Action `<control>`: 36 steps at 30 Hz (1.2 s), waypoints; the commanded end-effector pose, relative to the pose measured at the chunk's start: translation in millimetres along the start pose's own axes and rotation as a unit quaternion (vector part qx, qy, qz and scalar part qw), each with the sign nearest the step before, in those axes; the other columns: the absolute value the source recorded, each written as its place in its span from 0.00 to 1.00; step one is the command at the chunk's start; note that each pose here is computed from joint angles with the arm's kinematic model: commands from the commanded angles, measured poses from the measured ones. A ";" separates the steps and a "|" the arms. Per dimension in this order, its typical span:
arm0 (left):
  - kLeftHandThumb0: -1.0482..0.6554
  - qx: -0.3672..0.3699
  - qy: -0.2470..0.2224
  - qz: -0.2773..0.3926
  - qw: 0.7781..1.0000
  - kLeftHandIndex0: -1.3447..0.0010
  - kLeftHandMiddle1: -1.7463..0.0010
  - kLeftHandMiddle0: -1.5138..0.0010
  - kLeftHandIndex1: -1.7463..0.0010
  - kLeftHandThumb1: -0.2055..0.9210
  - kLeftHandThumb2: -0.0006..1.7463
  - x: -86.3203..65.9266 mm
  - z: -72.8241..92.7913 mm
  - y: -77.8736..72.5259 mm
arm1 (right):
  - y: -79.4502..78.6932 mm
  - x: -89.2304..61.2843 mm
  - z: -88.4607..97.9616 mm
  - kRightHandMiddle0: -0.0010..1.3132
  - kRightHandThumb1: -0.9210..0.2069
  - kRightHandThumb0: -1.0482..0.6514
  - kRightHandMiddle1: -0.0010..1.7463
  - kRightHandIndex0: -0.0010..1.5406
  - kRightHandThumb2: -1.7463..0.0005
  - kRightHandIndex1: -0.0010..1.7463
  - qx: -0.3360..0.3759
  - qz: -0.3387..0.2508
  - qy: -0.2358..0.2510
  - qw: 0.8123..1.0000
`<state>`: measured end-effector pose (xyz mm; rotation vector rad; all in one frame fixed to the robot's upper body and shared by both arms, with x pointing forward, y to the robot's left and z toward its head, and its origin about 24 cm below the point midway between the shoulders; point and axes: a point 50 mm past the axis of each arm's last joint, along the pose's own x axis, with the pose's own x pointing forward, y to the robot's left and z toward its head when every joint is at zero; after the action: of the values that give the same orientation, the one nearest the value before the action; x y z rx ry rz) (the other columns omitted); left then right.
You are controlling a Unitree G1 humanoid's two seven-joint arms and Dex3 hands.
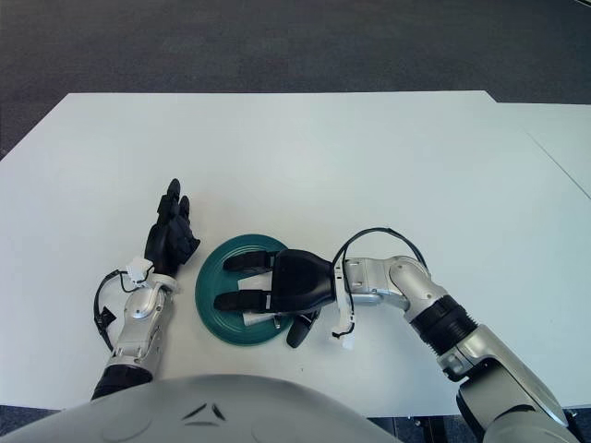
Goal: Put the charger into the plate.
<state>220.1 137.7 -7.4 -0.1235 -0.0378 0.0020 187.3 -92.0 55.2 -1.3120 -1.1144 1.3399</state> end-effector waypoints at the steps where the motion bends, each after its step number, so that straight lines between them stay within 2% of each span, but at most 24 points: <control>1: 0.00 0.010 0.059 0.019 0.998 1.00 1.00 1.00 1.00 1.00 0.59 -13.6 -24.6 9.7 | -31.9 -7.1 -17.3 0.00 0.00 0.00 0.00 0.00 0.47 0.00 -0.014 -0.047 0.017 0.999; 5: 0.00 -0.014 0.047 0.044 0.998 1.00 1.00 1.00 1.00 1.00 0.59 -12.9 -26.6 15.0 | -73.2 -11.8 -34.7 0.00 0.00 0.00 0.00 0.00 0.46 0.00 -0.003 -0.110 0.041 0.993; 8: 0.01 -0.042 0.041 0.052 0.997 0.99 1.00 1.00 1.00 1.00 0.59 -12.7 -28.7 18.4 | -89.1 -15.0 -38.2 0.00 0.00 0.00 0.00 0.00 0.45 0.00 0.015 -0.142 0.049 0.989; 13: 0.03 -0.053 0.034 0.063 0.996 0.97 1.00 0.99 0.98 1.00 0.56 -10.9 -34.4 18.7 | -97.1 -19.7 -42.1 0.00 0.00 0.00 0.00 0.00 0.43 0.00 0.099 -0.165 0.068 0.979; 18: 0.05 -0.032 0.039 0.068 0.996 0.95 1.00 0.99 0.97 1.00 0.54 -7.9 -44.7 9.3 | -102.6 -27.7 -47.5 0.00 0.00 0.00 0.00 0.00 0.42 0.00 0.173 -0.146 0.091 0.970; 19: 0.04 -0.024 0.029 0.073 0.997 0.95 1.00 0.99 0.97 1.00 0.54 -6.6 -44.0 6.1 | -108.2 -31.0 -54.6 0.00 0.00 0.00 0.00 0.00 0.42 0.00 0.187 -0.140 0.100 0.967; 22: 0.06 -0.065 0.012 0.071 0.995 0.94 0.99 0.98 0.97 1.00 0.52 -5.8 -42.1 3.1 | -125.7 -40.6 -83.6 0.00 0.00 0.00 0.00 0.00 0.42 0.00 0.211 -0.101 0.141 0.962; 25: 0.06 -0.079 0.003 0.050 0.996 0.96 0.99 0.97 0.97 1.00 0.51 -12.4 -35.7 3.0 | -121.1 -38.7 -89.7 0.00 0.00 0.00 0.00 0.00 0.40 0.00 0.241 -0.096 0.152 0.954; 27: 0.04 -0.086 0.011 0.045 0.995 0.97 0.99 0.97 0.97 1.00 0.50 -13.9 -37.4 6.9 | -118.5 -37.0 -91.5 0.00 0.00 0.00 0.00 0.00 0.39 0.00 0.275 -0.105 0.154 0.943; 31: 0.02 -0.094 0.033 0.044 0.994 0.99 1.00 0.98 0.98 1.00 0.49 -11.7 -43.1 12.9 | -119.0 -35.7 -103.1 0.00 0.00 0.00 0.00 0.00 0.38 0.00 0.343 -0.143 0.161 0.914; 33: 0.01 -0.097 0.031 0.040 0.994 1.00 1.00 0.99 0.98 1.00 0.49 -11.4 -42.4 11.7 | -108.8 -36.0 -116.0 0.00 0.00 0.00 0.00 0.00 0.39 0.00 0.384 -0.195 0.186 0.883; 34: 0.01 -0.099 0.032 0.037 0.994 1.00 1.00 0.99 0.98 1.00 0.50 -11.2 -42.8 10.8 | -93.2 -39.4 -121.6 0.00 0.00 0.00 0.00 0.00 0.39 0.00 0.430 -0.226 0.206 0.849; 35: 0.01 -0.101 0.034 0.035 0.994 1.00 1.00 0.99 0.99 1.00 0.50 -11.6 -43.3 10.3 | -81.6 -41.6 -123.9 0.00 0.00 0.00 0.00 0.00 0.39 0.00 0.461 -0.243 0.219 0.825; 36: 0.00 -0.103 0.036 0.034 0.993 1.00 1.00 1.00 0.99 1.00 0.50 -11.8 -44.0 9.9 | -70.3 -51.6 -128.8 0.00 0.00 0.00 0.00 0.00 0.40 0.00 0.509 -0.264 0.233 0.785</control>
<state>252.2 146.5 -0.6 -0.2500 -0.1982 0.0020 306.6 -112.7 166.8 -0.6280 -0.4507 0.9725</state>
